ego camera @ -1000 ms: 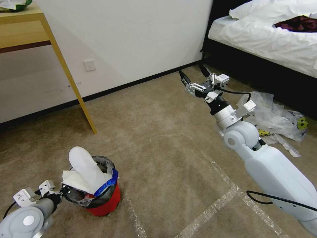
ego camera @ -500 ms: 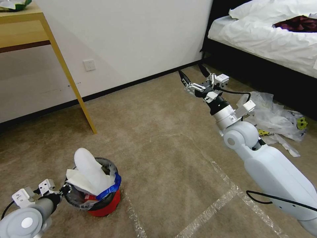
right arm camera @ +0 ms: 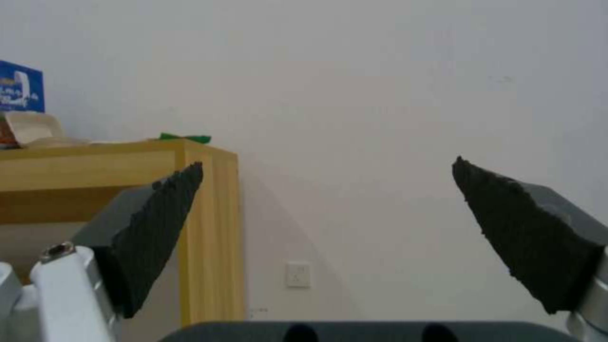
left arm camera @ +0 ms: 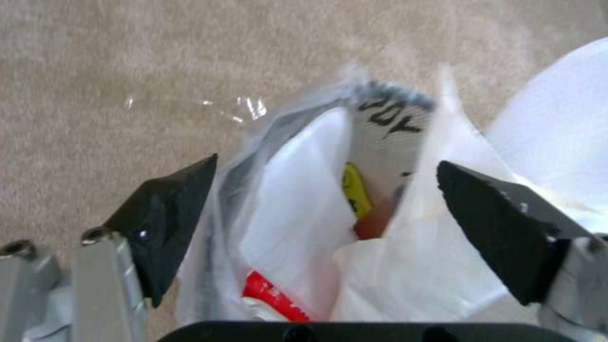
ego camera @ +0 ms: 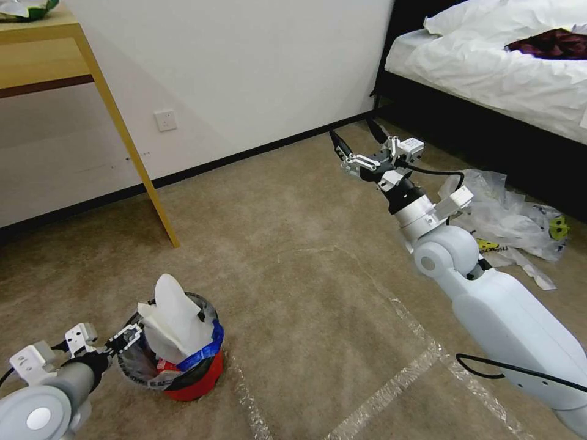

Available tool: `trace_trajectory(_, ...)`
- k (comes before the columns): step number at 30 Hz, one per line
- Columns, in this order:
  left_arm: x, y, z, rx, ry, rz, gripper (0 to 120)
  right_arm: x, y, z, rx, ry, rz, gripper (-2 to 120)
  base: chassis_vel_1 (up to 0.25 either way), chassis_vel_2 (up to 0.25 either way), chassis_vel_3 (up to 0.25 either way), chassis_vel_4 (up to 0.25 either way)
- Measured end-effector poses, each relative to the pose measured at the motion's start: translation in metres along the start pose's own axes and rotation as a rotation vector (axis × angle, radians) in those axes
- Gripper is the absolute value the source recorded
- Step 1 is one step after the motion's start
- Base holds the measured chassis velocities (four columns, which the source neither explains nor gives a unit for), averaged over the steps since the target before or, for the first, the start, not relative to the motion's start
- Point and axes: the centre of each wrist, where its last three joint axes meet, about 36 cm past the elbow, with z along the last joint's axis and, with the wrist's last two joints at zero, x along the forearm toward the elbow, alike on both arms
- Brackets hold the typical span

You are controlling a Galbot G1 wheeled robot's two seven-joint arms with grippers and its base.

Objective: Pick up the trash bin and place the garbage on the floor into it.

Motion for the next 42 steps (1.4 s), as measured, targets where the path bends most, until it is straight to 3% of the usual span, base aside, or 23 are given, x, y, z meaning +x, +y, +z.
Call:
trace_trajectory(16, 0.033, -0.005, -0.011, -0.063, -0.088, -0.03, 95, 0.001, 0.005, 0.003, -0.006, 0.002, -0.006, 100, 0.0, 0.0, 0.0, 0.0)
trace_trajectory(30, 0.049, -0.002, -0.015, -0.099, -0.137, -0.069, 95, -0.002, 0.011, 0.013, -0.022, 0.012, -0.014, 100, 0.0, 0.0, 0.0, 0.0)
trace_trajectory(34, 0.057, -0.008, -0.017, -0.152, -0.205, -0.044, 95, -0.004, 0.008, 0.005, -0.023, -0.005, 0.022, 100, 0.0, 0.0, 0.0, 0.0)
trace_trajectory(35, 0.061, -0.012, -0.017, -0.172, -0.246, -0.014, 96, -0.002, 0.002, -0.002, -0.015, -0.009, 0.062, 100, 0.0, 0.0, 0.0, 0.0)
trace_trajectory(37, 0.065, -0.018, -0.017, -0.218, -0.328, 0.046, 96, 0.003, -0.012, -0.014, 0.031, -0.017, 0.156, 100, 0.0, 0.0, 0.0, 0.0)
trace_trajectory(39, 0.065, -0.019, -0.017, -0.237, -0.352, 0.062, 97, 0.006, -0.017, -0.018, 0.053, -0.023, 0.184, 100, 0.0, 0.0, 0.0, 0.0)
trace_trajectory(40, 0.066, -0.022, -0.016, -0.28, -0.407, 0.092, 98, 0.015, -0.029, -0.03, 0.115, -0.043, 0.263, 100, 0.0, 0.0, 0.0, 0.0)
trace_trajectory(41, 0.066, -0.022, -0.016, -0.28, -0.407, 0.092, 98, 0.015, -0.029, -0.03, 0.115, -0.043, 0.263, 100, 0.0, 0.0, 0.0, 0.0)
trace_trajectory(42, 0.066, -0.023, -0.016, -0.308, -0.454, 0.107, 99, 0.025, -0.038, -0.041, 0.158, -0.058, 0.33, 100, 0.0, 0.0, 0.0, 0.0)
